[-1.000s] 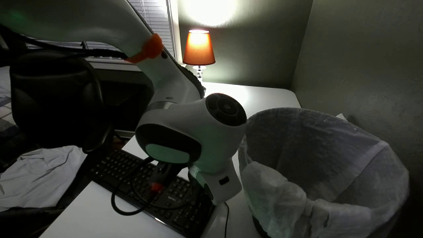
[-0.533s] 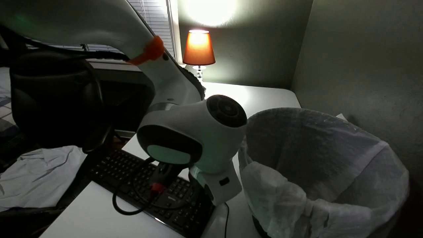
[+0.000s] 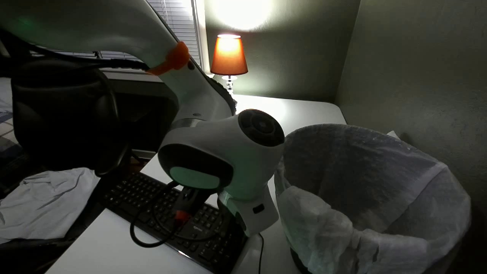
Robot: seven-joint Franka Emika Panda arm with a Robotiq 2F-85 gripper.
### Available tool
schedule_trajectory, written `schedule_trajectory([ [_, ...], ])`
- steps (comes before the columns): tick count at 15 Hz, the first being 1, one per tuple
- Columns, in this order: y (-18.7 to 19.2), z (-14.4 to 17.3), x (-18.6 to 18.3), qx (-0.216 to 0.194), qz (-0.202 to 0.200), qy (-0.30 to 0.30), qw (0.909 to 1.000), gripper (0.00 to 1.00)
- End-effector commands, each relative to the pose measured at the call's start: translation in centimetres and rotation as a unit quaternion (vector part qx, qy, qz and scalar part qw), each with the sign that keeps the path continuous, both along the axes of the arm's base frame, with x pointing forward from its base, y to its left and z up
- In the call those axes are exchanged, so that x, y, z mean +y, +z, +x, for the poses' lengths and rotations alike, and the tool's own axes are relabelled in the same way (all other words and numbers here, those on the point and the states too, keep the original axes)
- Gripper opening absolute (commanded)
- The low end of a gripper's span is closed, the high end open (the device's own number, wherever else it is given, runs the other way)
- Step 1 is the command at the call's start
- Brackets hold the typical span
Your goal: Press a button on the keyboard
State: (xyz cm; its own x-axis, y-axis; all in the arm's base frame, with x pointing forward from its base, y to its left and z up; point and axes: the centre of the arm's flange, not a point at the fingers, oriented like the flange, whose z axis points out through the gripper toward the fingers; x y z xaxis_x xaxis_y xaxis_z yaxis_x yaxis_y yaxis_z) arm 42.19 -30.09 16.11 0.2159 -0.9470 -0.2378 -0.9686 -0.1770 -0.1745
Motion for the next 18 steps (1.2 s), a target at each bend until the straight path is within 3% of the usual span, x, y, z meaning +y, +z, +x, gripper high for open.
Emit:
schedule_trajectory([
  [1, -0.5, 0.3, 0.1, -0.002, 0.003, -0.005, 1.0000, 0.00],
  [17, 2.4, 0.6, 1.9, -0.027, -0.027, 0.008, 0.9992, 0.00],
  [18, 2.7, 0.7, 2.1, -0.029, -0.033, 0.009, 0.9990, 0.26],
])
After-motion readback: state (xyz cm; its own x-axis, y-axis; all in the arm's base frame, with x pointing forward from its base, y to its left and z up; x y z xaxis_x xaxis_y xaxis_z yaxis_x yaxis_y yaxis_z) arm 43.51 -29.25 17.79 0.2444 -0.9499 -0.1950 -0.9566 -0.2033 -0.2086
